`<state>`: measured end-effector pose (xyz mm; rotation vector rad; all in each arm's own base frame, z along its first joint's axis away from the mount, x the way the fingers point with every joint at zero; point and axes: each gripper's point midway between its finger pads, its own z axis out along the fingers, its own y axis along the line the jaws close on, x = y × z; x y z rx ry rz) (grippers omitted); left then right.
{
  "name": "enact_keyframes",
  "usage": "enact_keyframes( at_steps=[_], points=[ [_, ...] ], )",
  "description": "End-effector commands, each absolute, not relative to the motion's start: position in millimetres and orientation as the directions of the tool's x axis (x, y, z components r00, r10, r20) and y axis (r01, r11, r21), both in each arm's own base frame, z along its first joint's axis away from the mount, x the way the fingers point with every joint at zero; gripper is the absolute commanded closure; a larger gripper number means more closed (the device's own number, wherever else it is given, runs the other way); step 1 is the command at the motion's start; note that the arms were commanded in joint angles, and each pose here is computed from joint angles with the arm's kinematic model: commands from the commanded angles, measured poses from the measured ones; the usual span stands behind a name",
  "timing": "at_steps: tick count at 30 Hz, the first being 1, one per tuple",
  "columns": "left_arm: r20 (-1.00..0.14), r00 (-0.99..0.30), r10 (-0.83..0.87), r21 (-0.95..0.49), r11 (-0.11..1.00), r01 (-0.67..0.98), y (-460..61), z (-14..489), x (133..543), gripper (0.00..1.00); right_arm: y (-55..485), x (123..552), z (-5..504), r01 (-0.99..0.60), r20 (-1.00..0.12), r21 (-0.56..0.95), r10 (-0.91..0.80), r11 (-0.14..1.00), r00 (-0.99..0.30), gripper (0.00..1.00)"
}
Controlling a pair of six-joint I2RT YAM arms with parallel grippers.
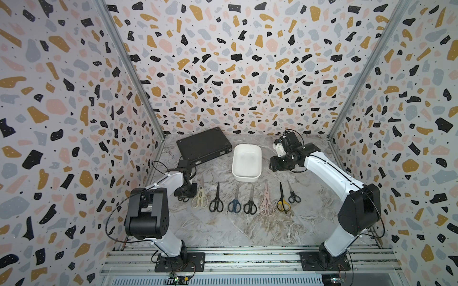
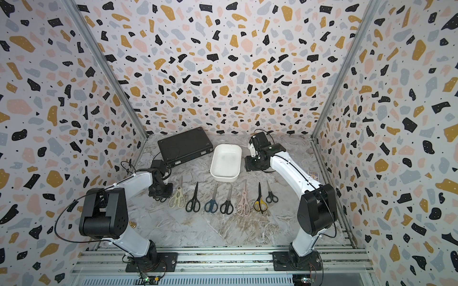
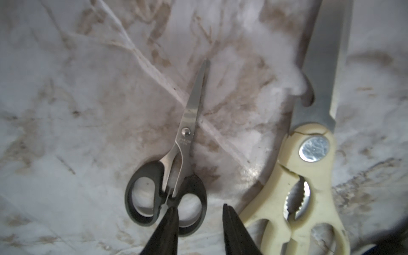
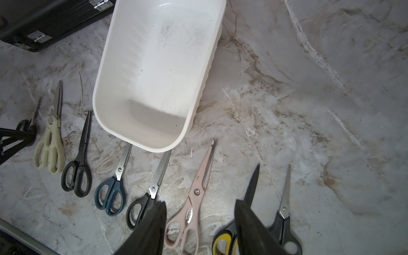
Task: Take the scissors out of the storage box
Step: Place the scissors at the center of the board, then reset both arms
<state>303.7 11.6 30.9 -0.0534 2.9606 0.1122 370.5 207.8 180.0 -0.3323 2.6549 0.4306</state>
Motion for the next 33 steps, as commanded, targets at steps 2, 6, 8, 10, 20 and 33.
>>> enact_keyframes(
  at_steps=[2,6,8,10,20,33],
  points=[
    [-0.324,-0.945,-0.046,0.033,0.998,-0.06,8,78,325,0.59,205,372,203,-0.308,-0.499,0.226,-0.162,0.924,-0.851,0.44],
    [-0.476,-0.878,-0.052,-0.066,0.998,-0.023,-11,132,344,0.0,202,379,210,-0.333,-0.526,0.19,-0.19,0.924,-0.829,0.44],
    [-0.552,-0.834,-0.027,-0.06,0.998,0.007,-18,158,355,0.0,196,385,214,-0.332,-0.55,0.168,-0.191,0.928,-0.813,0.43],
    [-0.635,-0.772,0.002,-0.048,0.998,0.043,-26,182,369,0.0,180,394,219,-0.303,-0.583,0.172,-0.151,0.937,-0.798,0.43],
    [-0.828,-0.561,0.01,0.026,0.999,-0.02,-15,180,435,0.0,45,437,201,-0.056,-0.82,-0.134,-0.142,0.989,-0.555,0.4],
    [-0.82,-0.552,0.153,0.163,0.986,0.031,-4,138,414,0.0,-22,406,109,0.138,-0.819,-0.179,-0.07,0.974,-0.569,0.31]
  ],
)
